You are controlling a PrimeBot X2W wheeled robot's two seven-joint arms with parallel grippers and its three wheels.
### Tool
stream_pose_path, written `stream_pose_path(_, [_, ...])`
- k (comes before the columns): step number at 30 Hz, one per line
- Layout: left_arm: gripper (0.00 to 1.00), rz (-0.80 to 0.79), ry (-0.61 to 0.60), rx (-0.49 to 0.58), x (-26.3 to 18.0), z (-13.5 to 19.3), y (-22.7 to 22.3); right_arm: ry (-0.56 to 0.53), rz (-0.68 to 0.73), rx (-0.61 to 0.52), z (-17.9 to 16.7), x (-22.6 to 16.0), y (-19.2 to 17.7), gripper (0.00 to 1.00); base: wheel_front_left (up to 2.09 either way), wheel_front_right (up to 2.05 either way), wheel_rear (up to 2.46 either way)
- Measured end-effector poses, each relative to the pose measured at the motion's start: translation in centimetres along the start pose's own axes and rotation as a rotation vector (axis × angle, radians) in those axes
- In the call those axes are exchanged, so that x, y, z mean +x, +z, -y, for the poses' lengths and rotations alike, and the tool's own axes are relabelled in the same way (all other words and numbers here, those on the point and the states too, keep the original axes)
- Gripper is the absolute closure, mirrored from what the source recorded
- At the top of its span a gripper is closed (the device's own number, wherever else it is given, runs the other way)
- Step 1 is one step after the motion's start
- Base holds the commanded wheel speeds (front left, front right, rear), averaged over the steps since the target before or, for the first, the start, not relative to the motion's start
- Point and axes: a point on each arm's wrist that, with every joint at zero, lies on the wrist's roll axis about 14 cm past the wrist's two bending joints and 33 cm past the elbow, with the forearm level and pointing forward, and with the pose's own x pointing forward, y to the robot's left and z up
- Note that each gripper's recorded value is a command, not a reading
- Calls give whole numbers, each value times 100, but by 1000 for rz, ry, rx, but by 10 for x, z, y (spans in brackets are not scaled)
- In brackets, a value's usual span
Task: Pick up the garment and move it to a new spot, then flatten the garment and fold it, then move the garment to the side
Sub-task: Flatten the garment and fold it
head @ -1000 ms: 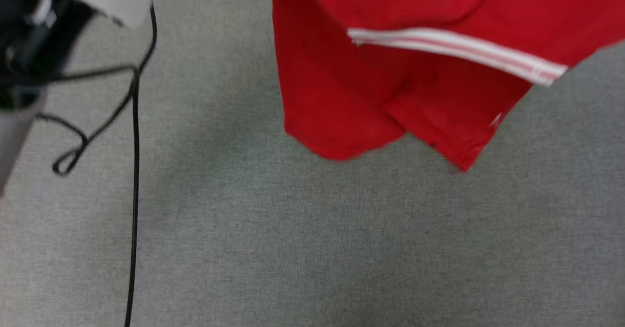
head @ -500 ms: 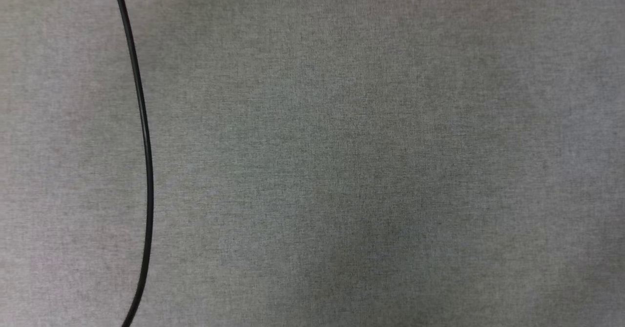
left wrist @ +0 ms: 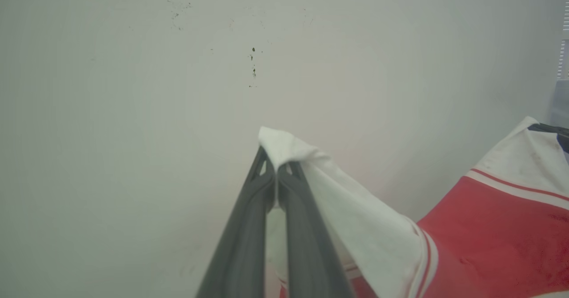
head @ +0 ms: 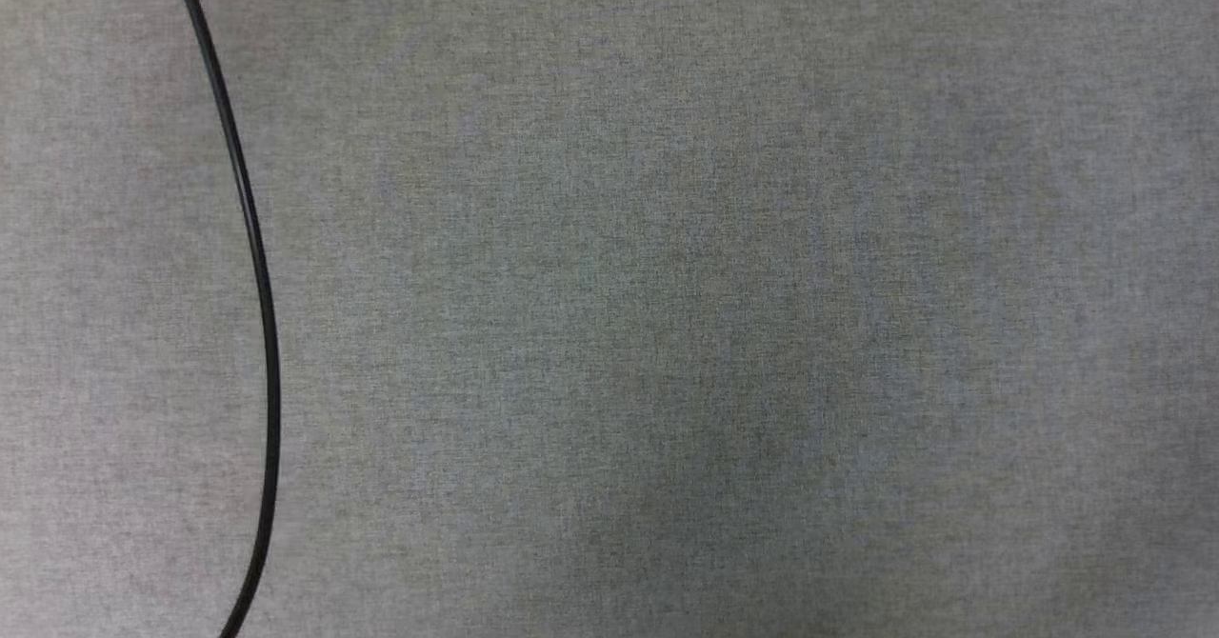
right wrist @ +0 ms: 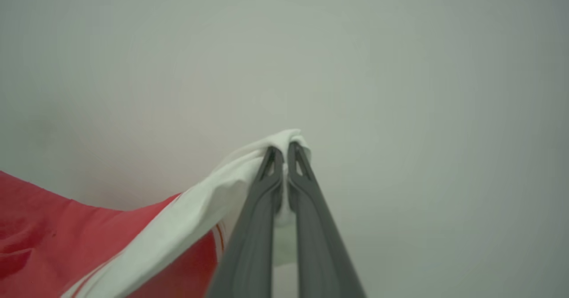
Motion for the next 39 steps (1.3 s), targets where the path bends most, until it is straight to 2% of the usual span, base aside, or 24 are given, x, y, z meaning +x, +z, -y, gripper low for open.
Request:
stream_pose_path(7, [100,-73,4,-6,-34,-3,-49,61,-60,31,-26,-21,-51,100,0,0,0])
stream_pose_path(15, [100,-146,27,-51,-96,8,-85,141,-152,110,-64,-79,-101,100,0,0,0])
stream_pose_path(28, [100,-324,206,-158,-240,29,-102,189,-320,175,-86,-208,-133,100,0,0,0])
stream_pose_path(39, [100,-512,390,-250,-364,51,-118,108,-469,246,-80,-314,-138,100,0,0,0])
